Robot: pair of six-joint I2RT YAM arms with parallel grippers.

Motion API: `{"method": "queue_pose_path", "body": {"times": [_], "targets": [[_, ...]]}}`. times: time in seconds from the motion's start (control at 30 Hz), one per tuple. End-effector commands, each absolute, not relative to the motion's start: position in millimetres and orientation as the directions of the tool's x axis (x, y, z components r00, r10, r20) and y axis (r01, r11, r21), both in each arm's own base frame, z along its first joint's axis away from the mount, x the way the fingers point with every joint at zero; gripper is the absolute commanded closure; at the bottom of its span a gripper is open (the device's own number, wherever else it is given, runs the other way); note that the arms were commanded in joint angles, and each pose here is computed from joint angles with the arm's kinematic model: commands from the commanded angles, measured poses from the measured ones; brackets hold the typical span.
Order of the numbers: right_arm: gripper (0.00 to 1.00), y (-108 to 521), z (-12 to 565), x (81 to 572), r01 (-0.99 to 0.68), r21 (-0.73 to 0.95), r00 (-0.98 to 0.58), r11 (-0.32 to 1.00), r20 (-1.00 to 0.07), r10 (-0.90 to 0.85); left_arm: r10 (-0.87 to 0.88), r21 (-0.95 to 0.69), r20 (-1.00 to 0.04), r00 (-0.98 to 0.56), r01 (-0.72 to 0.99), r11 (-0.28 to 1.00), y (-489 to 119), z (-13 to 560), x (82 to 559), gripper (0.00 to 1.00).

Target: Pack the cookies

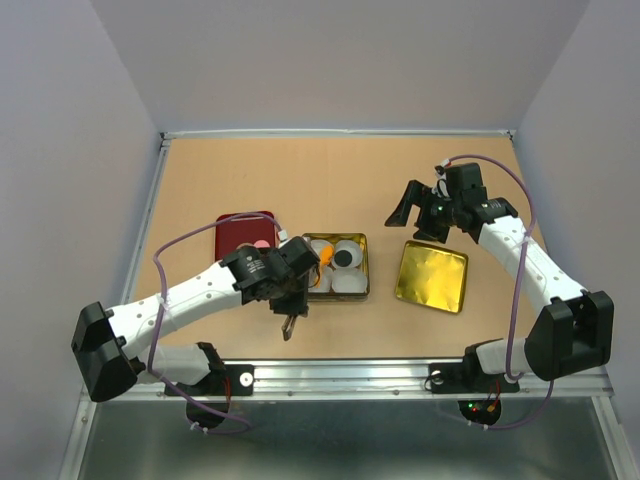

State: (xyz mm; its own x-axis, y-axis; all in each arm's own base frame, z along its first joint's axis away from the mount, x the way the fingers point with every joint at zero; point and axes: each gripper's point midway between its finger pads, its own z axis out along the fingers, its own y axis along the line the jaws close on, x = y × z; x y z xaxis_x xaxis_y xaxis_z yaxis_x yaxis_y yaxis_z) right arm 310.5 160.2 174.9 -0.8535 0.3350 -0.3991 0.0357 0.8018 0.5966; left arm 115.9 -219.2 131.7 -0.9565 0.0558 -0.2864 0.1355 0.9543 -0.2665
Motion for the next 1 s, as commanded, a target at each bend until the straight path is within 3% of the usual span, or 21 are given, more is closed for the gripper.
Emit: {"method": "queue_pose_path", "body": {"times": [0.0,0.23,0.73,0.97], "targets": [[0.00,159.7,181.0,311.3,0.005,0.608,-0.836,0.794,-0.434,0.337,0.034,-0.273,-0.320,-0.947,0.127,0.954,-219.7,127.9,120.0,0.98],[0.00,159.0,178.4,309.0,0.009,0.607,-0.837,0.795,-0.430,0.338,0.037,-0.281,-0.311,-0.950,0.129,0.951,-219.8,123.7,115.9,0.96],[0.00,159.2,174.6,308.1,0.020,0.607,-0.843,0.794,-0.417,0.340,0.038,-0.295,-0.320,-0.947,0.137,0.946,-224.8,126.9,116.7,0.60],[0.00,159.2,173.5,307.0,0.021,0.607,-0.845,0.794,-0.414,0.339,0.035,-0.295,-0.327,-0.944,0.137,0.946,-223.8,130.4,117.3,0.51]]}}
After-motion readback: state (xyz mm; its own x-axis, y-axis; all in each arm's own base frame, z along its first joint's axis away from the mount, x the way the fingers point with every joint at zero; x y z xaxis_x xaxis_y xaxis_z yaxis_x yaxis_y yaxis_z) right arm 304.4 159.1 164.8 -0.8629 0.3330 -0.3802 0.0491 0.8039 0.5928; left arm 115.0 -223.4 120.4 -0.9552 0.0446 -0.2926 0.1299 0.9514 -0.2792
